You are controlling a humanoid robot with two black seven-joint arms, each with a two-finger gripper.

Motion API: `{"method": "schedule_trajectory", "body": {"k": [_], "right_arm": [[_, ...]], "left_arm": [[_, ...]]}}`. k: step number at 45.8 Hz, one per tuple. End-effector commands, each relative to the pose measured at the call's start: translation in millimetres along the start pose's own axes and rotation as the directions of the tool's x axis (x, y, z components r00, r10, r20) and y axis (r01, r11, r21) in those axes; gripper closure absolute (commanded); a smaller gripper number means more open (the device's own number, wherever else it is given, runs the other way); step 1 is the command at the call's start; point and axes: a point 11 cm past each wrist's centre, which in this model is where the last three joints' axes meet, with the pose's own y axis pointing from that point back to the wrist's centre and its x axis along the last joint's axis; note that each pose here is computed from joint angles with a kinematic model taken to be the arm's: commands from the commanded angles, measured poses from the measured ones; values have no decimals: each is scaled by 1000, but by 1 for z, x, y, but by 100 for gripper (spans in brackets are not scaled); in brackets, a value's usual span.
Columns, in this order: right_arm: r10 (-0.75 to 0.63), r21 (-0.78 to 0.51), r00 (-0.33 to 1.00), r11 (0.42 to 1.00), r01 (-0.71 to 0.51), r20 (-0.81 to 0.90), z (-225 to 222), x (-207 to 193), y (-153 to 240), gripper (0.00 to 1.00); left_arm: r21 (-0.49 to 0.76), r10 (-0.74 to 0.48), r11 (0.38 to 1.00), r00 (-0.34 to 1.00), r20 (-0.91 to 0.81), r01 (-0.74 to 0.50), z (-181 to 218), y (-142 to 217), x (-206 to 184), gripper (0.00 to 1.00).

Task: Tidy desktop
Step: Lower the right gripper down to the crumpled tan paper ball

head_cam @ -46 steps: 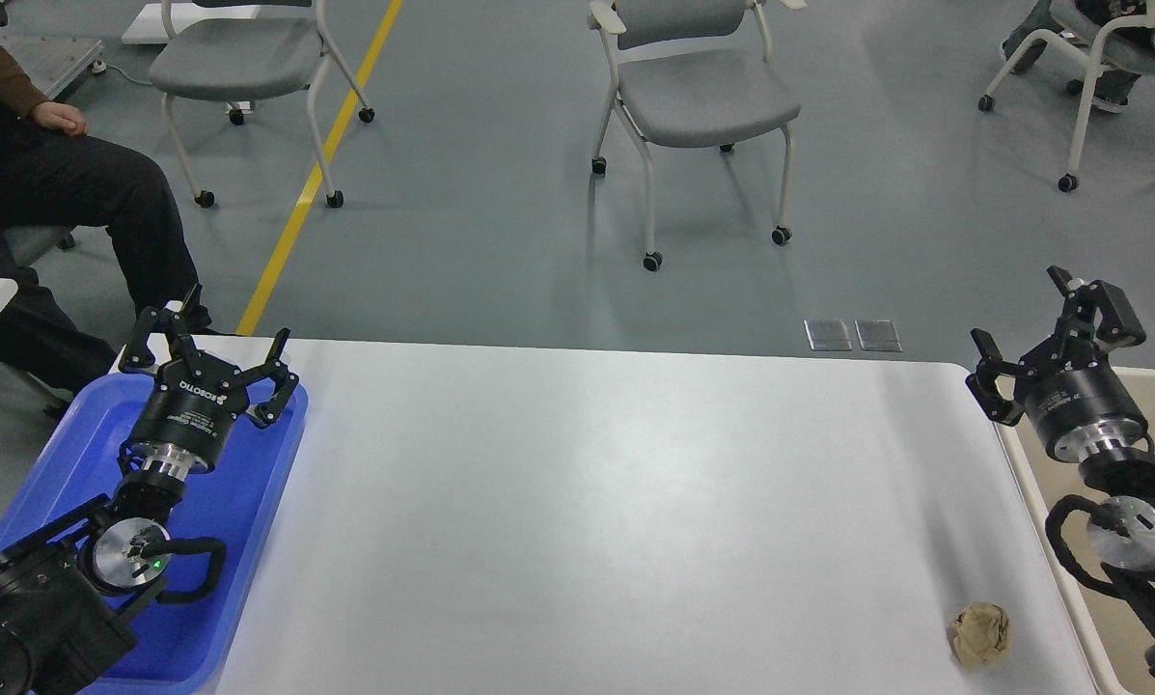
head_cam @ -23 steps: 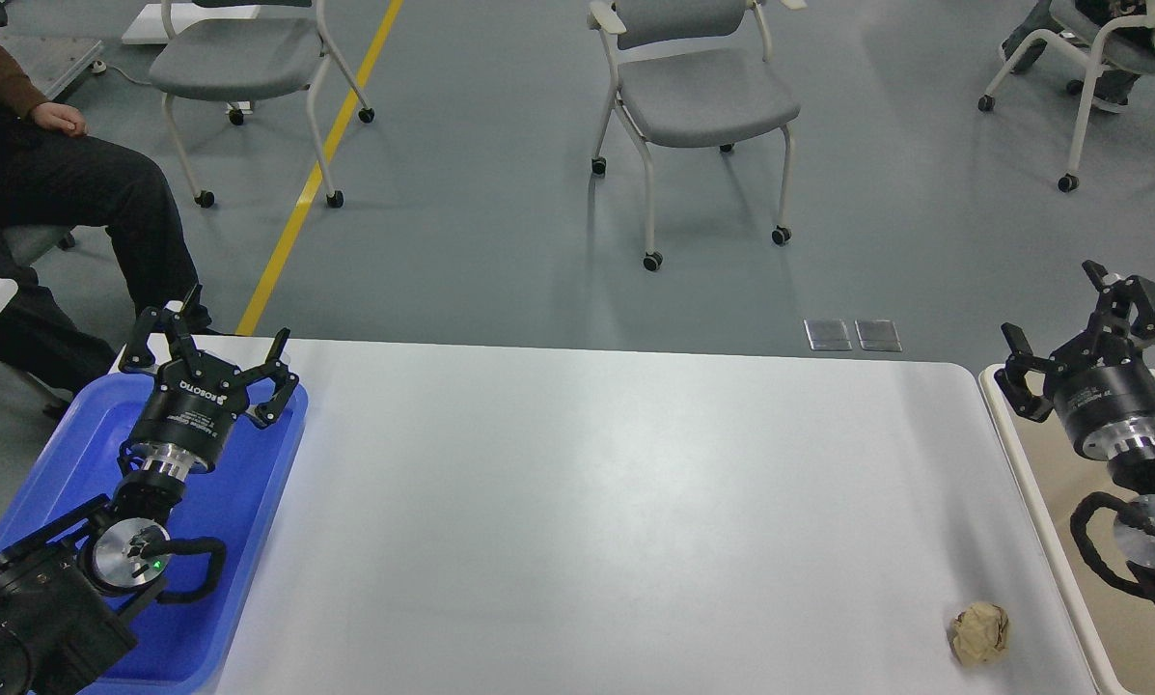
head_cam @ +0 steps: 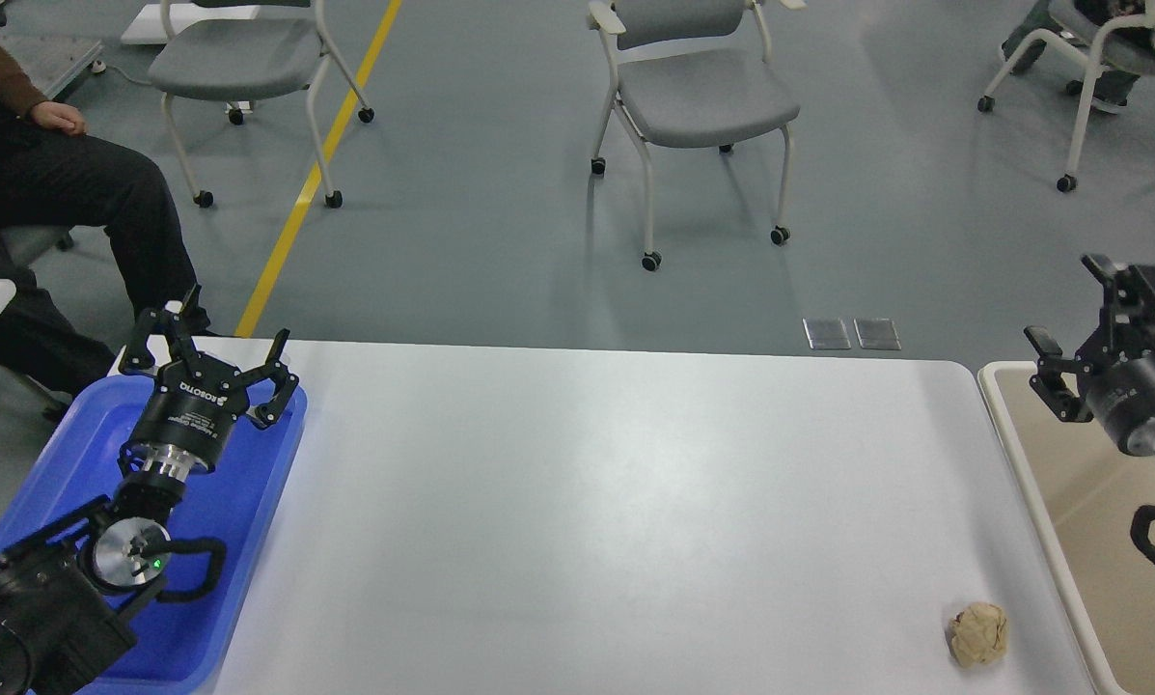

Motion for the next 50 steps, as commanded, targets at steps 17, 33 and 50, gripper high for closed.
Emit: {"method": "schedule_trajectory", "body": {"k": [17, 33, 50], "right_arm": [[-620, -547, 181, 770, 329, -763, -3, -9, 34, 0], [-724, -738, -187, 594, 320, -664, 21, -24, 49, 0], [-794, -825, -268, 452, 340, -546, 72, -43, 77, 0]], "left_arm": [[1, 0, 1000, 1000, 0, 0, 0, 0, 0, 2], [1, 0, 1000, 1000, 0, 0, 0, 0, 0, 2], [0, -1, 1000, 1000, -1, 1, 0, 0, 0, 2]]}}
